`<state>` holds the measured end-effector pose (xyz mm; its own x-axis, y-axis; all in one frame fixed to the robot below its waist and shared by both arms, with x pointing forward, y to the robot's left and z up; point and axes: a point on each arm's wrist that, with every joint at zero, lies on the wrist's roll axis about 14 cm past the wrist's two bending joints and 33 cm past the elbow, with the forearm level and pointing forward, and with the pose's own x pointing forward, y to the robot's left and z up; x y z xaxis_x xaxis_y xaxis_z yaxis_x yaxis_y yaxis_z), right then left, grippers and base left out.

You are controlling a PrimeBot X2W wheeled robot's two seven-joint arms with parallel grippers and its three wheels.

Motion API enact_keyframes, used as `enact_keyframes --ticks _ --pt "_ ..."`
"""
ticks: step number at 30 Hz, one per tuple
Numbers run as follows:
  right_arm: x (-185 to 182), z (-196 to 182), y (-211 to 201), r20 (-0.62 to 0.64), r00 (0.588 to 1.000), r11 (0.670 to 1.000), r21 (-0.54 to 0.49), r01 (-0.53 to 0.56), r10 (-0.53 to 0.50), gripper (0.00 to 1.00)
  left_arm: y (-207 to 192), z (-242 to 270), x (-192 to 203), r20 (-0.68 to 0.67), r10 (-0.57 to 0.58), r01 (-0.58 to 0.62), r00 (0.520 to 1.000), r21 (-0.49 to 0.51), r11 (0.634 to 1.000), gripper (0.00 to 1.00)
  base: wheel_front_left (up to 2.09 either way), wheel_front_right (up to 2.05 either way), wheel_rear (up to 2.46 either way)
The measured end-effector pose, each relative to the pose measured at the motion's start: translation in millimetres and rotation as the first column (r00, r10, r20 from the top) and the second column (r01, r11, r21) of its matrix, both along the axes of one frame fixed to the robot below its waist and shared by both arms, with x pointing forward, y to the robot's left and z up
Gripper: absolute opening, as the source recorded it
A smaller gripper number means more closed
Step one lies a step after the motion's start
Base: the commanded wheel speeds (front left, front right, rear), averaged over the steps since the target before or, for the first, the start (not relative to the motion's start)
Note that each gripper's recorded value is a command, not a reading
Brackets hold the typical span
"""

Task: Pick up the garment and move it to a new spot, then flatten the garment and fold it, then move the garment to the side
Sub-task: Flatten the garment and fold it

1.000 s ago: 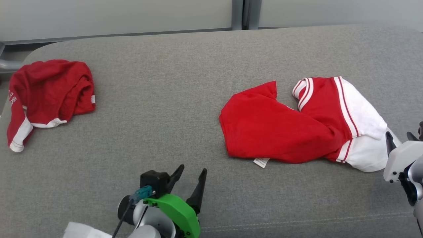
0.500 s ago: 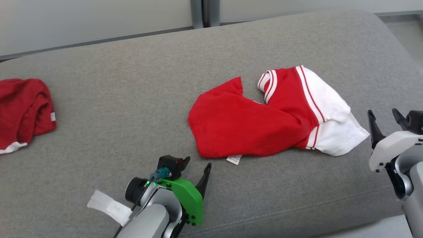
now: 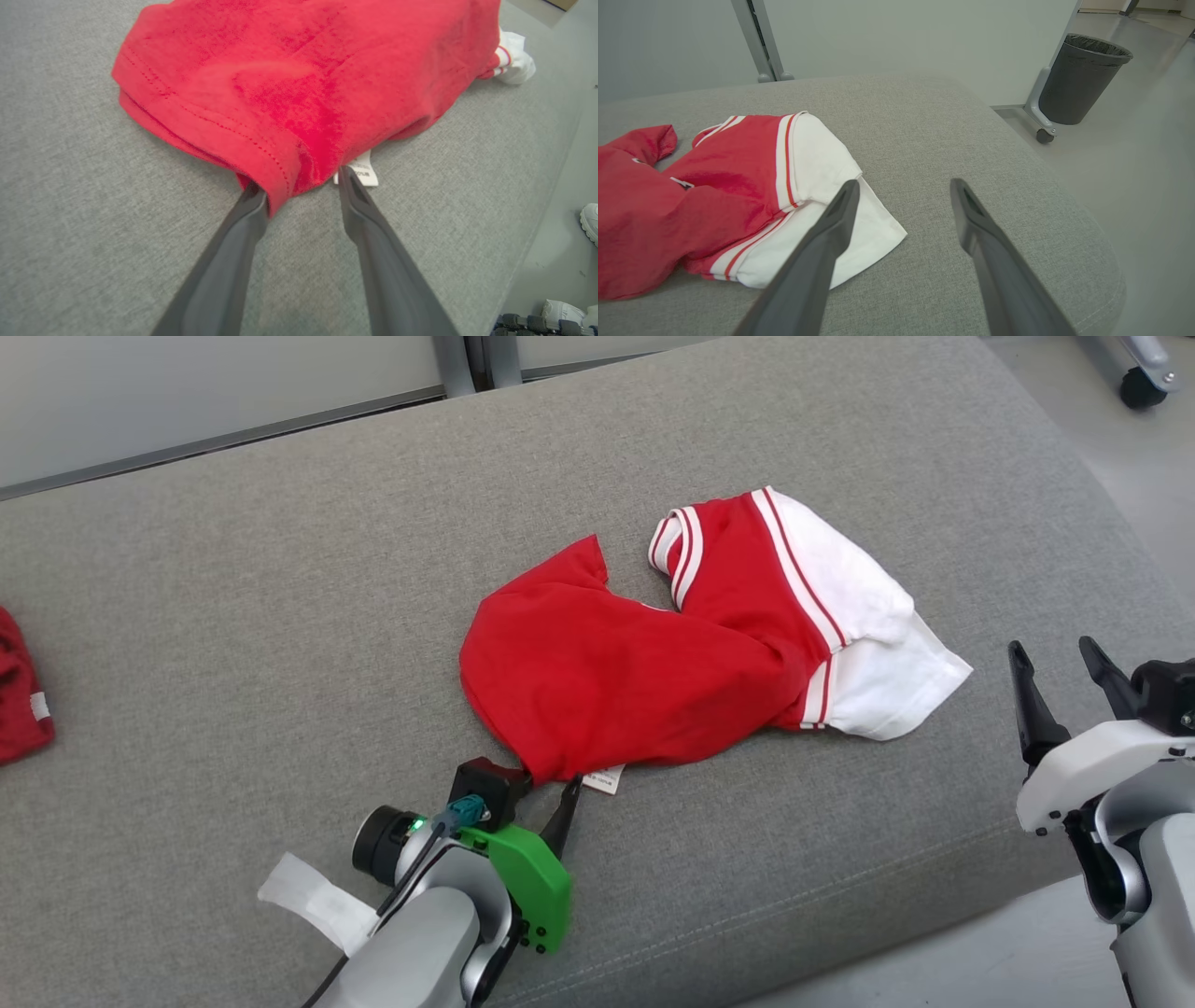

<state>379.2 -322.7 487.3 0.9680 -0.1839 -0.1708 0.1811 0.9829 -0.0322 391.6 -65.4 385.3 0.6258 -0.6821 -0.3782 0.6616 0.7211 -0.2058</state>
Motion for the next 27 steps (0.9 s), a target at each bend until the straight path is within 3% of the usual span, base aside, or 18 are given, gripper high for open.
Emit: enact_keyframes --ticks 1,2,12,20,27 --pt "-1 0 0 0.002 1.0 1.0 0.004 0.006 -0.006 1.0 -2 3 0 0.014 -0.006 0.007 1.0 -0.011 1.0 0.09 0.0 0.0 0.0" --pt "-2 0 0 0.005 1.0 1.0 0.005 0.009 -0.009 1.0 -4 8 0 0.028 -0.004 0.004 1.0 -0.028 1.0 0.0 0.0 0.0 0.0" --pt "3 -3 18 0.019 1.0 0.999 0.039 -0.01 0.009 1.0 -1 81 18 0.235 0.086 -0.046 0.968 -0.172 0.984 0.0 0.0 0.0 0.0" --pt "12 1 37 0.039 0.998 0.997 0.054 -0.05 0.048 1.0 28 159 9 0.435 0.204 -0.075 0.877 -0.296 0.952 0.0 0.0 0.0 0.0" --pt "20 7 49 0.061 0.995 0.995 0.057 -0.079 0.076 1.0 27 227 -26 0.545 0.21 0.011 0.812 -0.374 0.927 0.0 0.0 0.0 0.0"
